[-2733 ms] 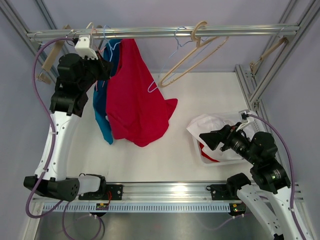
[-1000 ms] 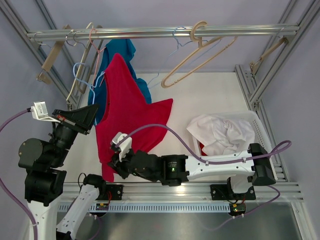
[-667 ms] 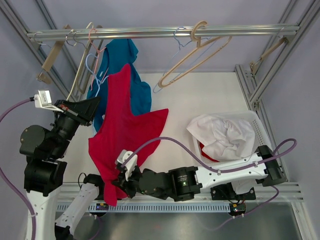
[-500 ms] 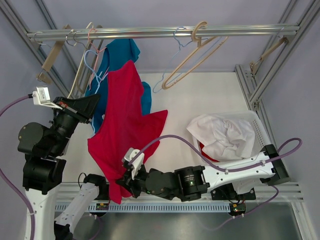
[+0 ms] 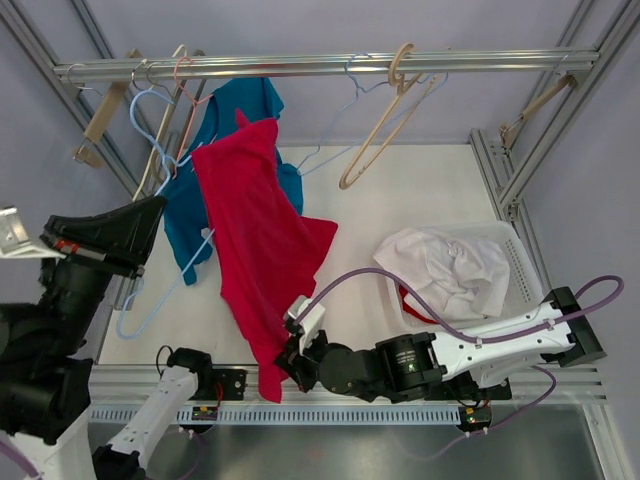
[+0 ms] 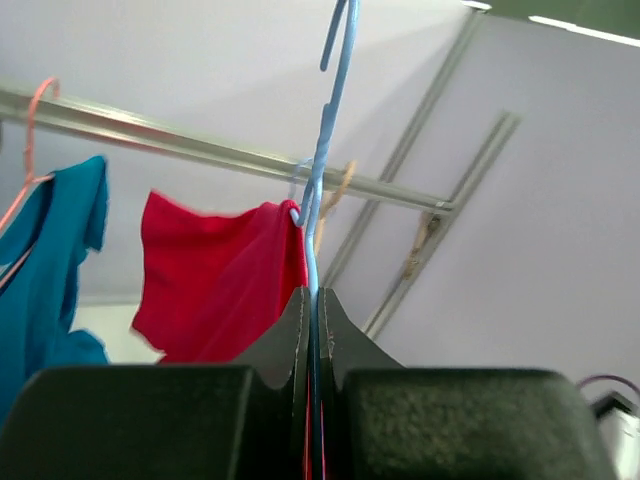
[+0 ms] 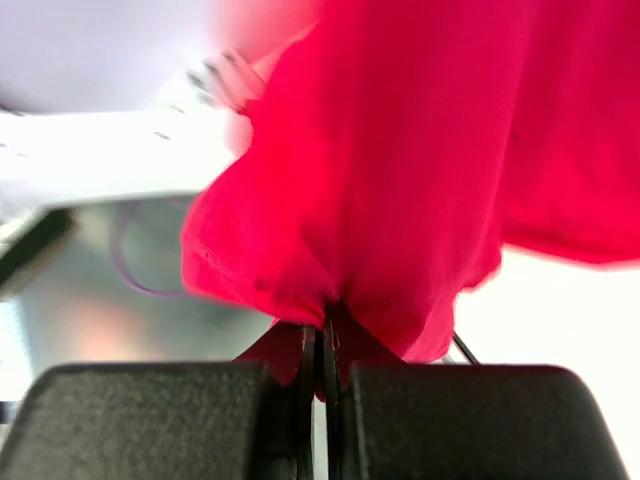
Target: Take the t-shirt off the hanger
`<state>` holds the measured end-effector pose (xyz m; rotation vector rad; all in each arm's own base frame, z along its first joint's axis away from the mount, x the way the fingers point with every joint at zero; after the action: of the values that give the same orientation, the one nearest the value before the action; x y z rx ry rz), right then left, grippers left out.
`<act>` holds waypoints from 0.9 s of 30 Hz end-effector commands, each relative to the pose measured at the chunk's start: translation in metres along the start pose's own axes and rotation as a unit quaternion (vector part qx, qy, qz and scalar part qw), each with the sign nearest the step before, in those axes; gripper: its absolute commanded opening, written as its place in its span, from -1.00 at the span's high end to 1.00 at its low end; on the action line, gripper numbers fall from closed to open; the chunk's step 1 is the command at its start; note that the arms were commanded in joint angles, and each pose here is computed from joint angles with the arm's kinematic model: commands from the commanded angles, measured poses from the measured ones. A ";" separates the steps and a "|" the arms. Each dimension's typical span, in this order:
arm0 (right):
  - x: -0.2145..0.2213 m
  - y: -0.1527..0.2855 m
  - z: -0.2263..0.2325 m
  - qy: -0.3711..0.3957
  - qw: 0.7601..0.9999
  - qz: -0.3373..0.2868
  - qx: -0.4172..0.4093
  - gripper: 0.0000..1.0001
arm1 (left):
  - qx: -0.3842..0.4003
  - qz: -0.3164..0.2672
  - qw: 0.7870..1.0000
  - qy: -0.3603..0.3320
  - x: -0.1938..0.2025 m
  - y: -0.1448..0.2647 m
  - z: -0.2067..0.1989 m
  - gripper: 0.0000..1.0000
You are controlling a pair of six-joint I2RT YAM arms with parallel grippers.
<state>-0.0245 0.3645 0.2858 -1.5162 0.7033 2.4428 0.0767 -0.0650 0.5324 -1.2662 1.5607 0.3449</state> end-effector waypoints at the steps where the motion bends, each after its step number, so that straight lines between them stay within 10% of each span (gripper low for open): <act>1: 0.027 0.013 -0.027 0.010 0.997 0.032 0.068 1.00 | 0.090 -0.095 0.991 -0.020 -0.052 0.021 -0.045 1.00; 14: -0.123 0.055 -0.057 0.089 0.977 -0.145 0.129 1.00 | 0.129 -0.021 0.991 0.004 -0.006 0.090 -0.053 1.00; 27: -0.180 0.064 -0.115 0.122 0.958 -0.213 0.148 0.81 | 0.215 0.014 0.976 0.010 -0.008 0.109 -0.077 1.00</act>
<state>0.1142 0.2745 0.3964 -1.6008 0.7763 1.8201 -0.0445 -0.0705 0.5219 -0.9991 1.5742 0.0747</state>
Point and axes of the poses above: each gripper's point midway between its finger pads, its own y axis back along the fingers, its own z axis along the line the jaws close on, x = y × z, the point moved 6 cm from there along y, back along the fingers, and after that the axes turned 3 degrees about -y, right-handed, at the moved point
